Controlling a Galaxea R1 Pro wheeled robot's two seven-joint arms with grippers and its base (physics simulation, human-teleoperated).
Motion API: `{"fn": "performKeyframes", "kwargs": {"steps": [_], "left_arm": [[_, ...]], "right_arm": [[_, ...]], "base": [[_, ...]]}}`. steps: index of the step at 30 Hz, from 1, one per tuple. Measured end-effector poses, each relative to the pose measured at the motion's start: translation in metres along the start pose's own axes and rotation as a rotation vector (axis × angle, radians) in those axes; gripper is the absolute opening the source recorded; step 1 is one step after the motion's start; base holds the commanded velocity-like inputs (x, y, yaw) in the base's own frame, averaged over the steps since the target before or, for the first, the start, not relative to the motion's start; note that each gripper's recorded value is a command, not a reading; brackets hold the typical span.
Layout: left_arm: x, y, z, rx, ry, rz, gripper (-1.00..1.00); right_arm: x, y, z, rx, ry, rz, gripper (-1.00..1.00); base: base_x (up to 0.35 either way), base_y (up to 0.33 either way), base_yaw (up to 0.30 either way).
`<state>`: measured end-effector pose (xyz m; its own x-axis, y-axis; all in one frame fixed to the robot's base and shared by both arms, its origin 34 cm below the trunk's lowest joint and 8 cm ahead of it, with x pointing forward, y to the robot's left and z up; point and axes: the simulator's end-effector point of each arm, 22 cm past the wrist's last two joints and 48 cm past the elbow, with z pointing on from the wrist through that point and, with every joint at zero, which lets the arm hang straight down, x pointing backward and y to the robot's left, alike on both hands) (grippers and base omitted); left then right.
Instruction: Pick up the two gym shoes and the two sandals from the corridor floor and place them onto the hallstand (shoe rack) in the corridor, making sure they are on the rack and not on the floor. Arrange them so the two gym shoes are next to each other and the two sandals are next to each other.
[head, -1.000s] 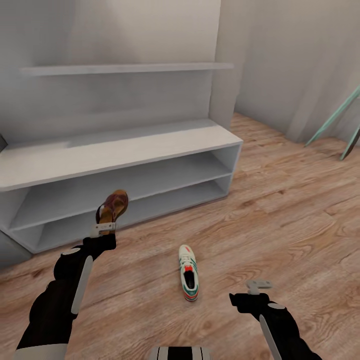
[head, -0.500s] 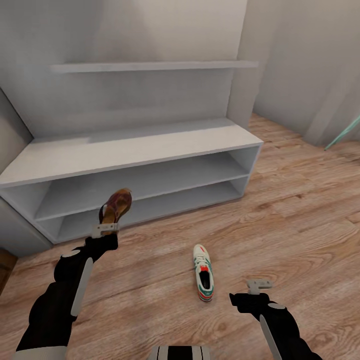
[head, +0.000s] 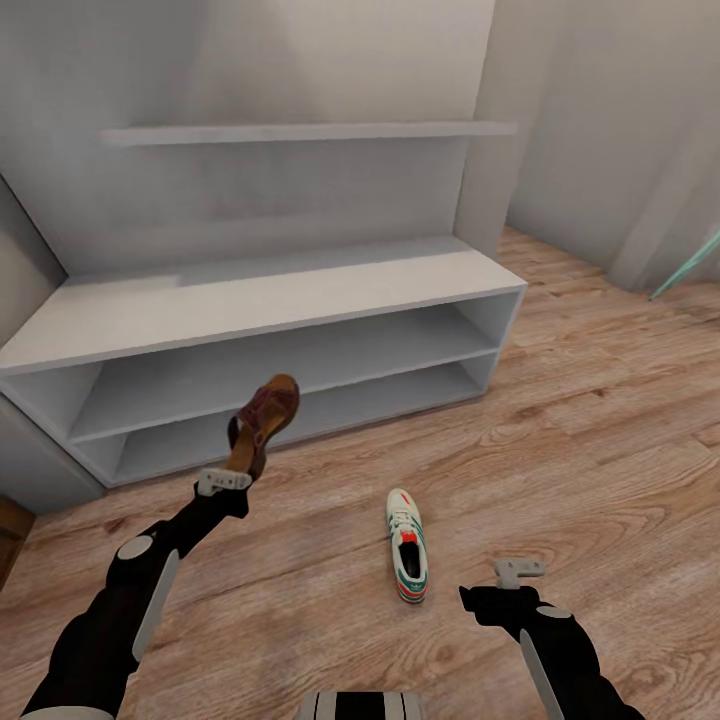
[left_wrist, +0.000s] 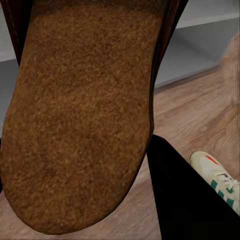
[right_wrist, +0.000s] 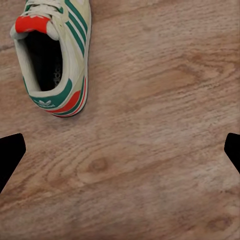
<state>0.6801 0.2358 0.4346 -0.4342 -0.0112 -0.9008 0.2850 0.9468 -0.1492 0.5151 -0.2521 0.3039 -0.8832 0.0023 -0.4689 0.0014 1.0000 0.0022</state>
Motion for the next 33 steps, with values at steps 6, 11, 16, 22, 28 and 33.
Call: {"fn": "performKeyframes", "kwargs": {"steps": [6,11,16,22,28,33], "left_arm": [[0.000,-0.003,0.000,0.014,-0.009,0.006,-1.00],[-0.002,0.009,-0.003,-0.017,-0.021,-0.010,-1.00],[-0.005,0.011,-0.004,-0.019,-0.028,0.005,-1.00],[-0.005,0.011,-0.005,-0.018,-0.029,0.009,-1.00],[-0.007,0.010,-0.005,-0.015,-0.029,0.016,-1.00],[-0.004,0.010,-0.005,-0.016,-0.019,0.033,-1.00]], "right_arm": [[0.000,0.000,0.000,0.002,0.000,-0.001,1.00],[0.003,0.003,-0.003,0.001,0.018,0.000,1.00],[0.003,0.003,-0.002,-0.002,0.018,0.004,1.00],[0.003,0.003,-0.002,-0.003,0.018,0.004,1.00],[0.003,0.003,-0.002,-0.003,0.017,0.004,1.00],[0.003,0.004,-0.002,-0.003,0.017,0.004,1.00]], "base": [[0.000,0.000,0.000],[0.000,0.000,0.000],[0.000,0.000,0.000],[0.000,0.111,0.000],[0.000,0.296,0.000],[0.000,0.308,0.000]]}}
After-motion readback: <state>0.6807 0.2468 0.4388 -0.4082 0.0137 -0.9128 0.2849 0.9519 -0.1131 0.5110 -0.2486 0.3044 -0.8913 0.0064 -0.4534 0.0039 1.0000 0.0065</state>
